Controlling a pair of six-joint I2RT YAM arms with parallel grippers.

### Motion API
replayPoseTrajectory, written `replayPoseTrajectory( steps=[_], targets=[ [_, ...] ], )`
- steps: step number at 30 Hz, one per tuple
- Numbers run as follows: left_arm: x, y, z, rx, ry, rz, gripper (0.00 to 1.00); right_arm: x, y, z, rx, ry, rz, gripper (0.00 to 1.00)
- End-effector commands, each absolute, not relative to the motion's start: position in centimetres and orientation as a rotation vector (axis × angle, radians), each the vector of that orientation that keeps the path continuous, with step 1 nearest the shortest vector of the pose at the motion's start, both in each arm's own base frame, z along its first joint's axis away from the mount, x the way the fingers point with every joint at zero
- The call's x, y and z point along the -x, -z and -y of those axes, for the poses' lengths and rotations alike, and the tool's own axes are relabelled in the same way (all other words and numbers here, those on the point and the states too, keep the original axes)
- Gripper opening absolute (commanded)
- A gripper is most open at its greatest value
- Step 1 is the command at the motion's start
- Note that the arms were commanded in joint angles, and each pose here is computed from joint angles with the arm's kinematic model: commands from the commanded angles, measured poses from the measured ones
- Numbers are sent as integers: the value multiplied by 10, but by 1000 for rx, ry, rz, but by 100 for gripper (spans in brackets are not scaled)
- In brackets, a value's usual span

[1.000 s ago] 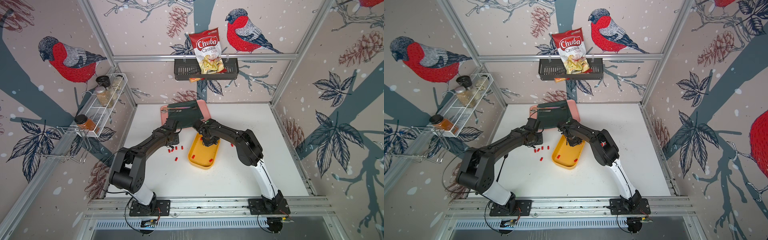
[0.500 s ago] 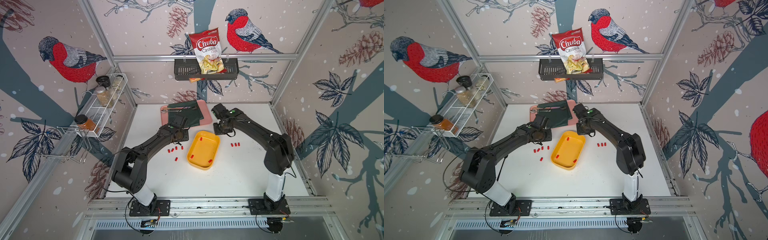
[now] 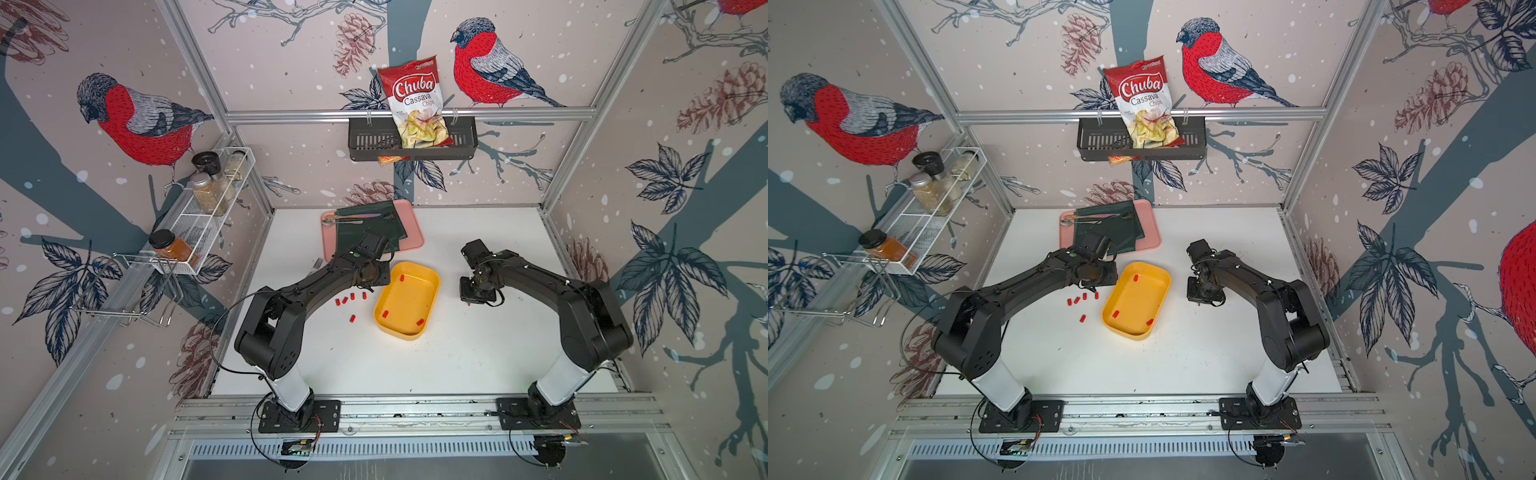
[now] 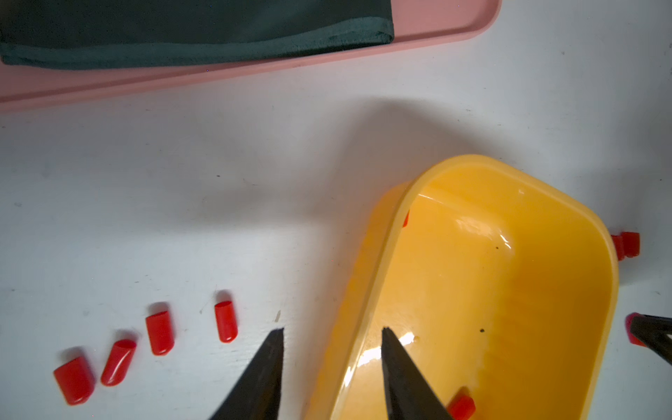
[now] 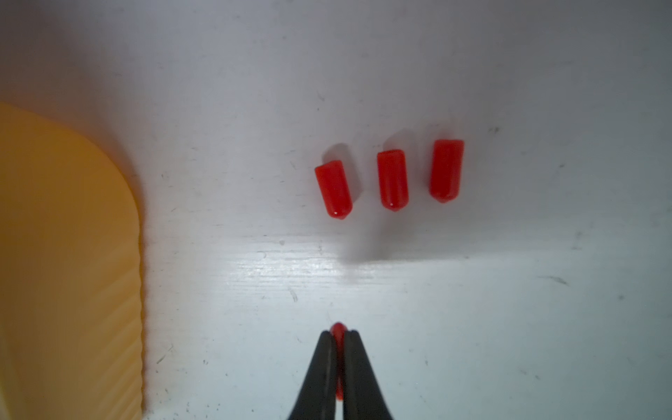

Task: Take the screw protection sleeves out of the storage box
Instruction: Place the screw protection sleeve at the center of the board.

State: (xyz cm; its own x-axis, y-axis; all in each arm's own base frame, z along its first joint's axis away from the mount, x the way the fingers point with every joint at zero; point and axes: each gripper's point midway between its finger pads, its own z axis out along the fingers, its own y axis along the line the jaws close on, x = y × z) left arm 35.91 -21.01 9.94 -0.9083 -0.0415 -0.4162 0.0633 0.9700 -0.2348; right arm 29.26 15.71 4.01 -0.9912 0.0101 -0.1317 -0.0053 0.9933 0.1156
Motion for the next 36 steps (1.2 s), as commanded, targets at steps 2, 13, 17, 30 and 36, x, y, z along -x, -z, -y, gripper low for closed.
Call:
replayPoseTrajectory(
  steps=[2, 13, 17, 30, 36],
  targets=[
    [-360, -100, 214, -18, 348, -2686, 45, -295, -30, -161, -27, -186, -2986, 11],
    [-357, -95, 217, -15, 362, -2691, 45, -294, -28, -157, -36, -157, -2982, 39],
    [-358, -96, 218, -5, 373, -2684, 45, -299, -46, -158, -53, -171, -2950, 42],
    [-345, -75, 226, 92, 504, -2705, 45, -310, -93, -228, -20, -408, -2869, 44],
    [-334, -75, 234, 145, 571, -2702, 44, -322, -126, -281, 72, -669, -2777, 45]
  ],
)
